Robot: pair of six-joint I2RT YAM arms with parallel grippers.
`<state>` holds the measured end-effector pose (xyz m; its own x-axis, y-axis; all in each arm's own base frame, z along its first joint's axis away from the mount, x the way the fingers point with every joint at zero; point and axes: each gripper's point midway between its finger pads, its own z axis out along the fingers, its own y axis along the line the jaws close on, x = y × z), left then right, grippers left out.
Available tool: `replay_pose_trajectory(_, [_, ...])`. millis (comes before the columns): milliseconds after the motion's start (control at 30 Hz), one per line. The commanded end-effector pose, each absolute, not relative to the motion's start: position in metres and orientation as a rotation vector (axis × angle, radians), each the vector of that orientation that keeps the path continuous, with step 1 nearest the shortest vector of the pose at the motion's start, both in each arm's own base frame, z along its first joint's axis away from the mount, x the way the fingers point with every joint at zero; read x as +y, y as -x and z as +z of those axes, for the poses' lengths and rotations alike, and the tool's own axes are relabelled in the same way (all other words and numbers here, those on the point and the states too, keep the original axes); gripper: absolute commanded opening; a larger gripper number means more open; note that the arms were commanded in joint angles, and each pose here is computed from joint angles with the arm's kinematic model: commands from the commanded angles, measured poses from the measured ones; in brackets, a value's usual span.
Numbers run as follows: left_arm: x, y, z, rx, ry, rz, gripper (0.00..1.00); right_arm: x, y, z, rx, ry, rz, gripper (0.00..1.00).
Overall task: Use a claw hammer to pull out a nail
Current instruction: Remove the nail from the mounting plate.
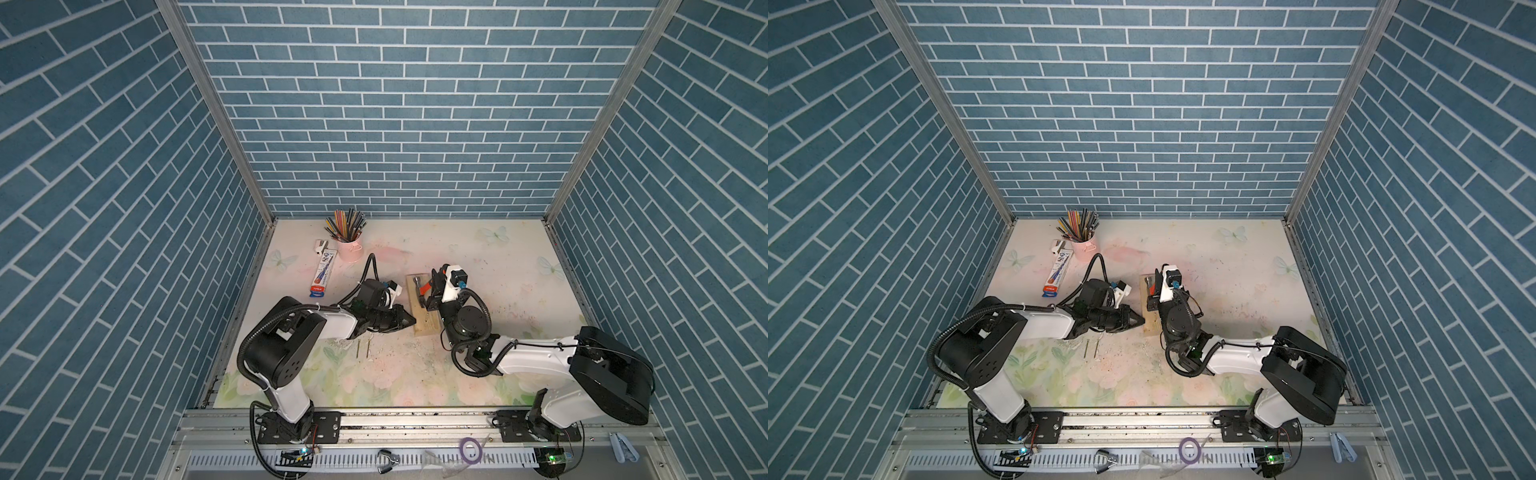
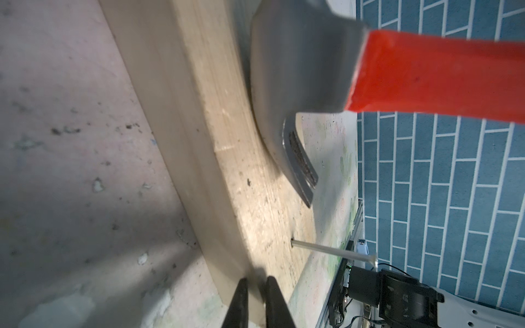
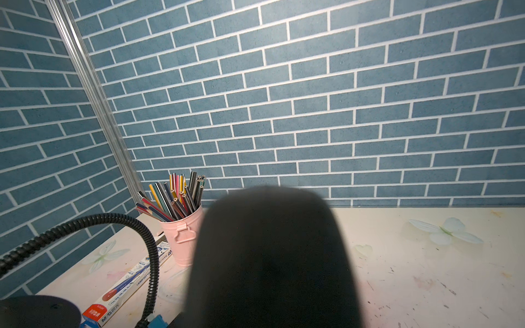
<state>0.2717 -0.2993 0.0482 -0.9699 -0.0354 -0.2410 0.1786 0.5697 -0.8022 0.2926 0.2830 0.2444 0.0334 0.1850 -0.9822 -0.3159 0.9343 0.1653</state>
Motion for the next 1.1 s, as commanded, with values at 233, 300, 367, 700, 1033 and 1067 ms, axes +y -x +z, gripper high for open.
replay_pose_trajectory(233, [-0.278,-0.267,0.015,2.691,-0.023,-1.165,0.14,0.289,-0.279,0.214,1.617,0.116,0.356,0.0])
replay_pose_trajectory(300, [-0.277,-0.266,0.014,2.695,-0.024,-1.163,0.15,0.287,-0.277,0.215,1.619,0.116,0.338,0.0])
replay_pose_trajectory(367, [-0.277,-0.266,0.014,2.692,-0.027,-1.165,0.14,0.284,-0.275,0.215,1.631,0.114,0.329,0.0])
replay_pose_trajectory(700, [-0.279,-0.267,0.018,2.676,-0.047,-1.176,0.15,0.279,-0.27,0.207,1.671,0.141,0.285,0.0])
replay_pose_trajectory(1033, [-0.278,-0.268,0.018,2.677,-0.046,-1.167,0.14,0.269,-0.265,0.214,1.667,0.137,0.264,0.0])
replay_pose_trajectory(1067, [-0.278,-0.268,0.018,2.677,-0.045,-1.167,0.14,0.268,-0.264,0.213,1.673,0.137,0.265,0.0])
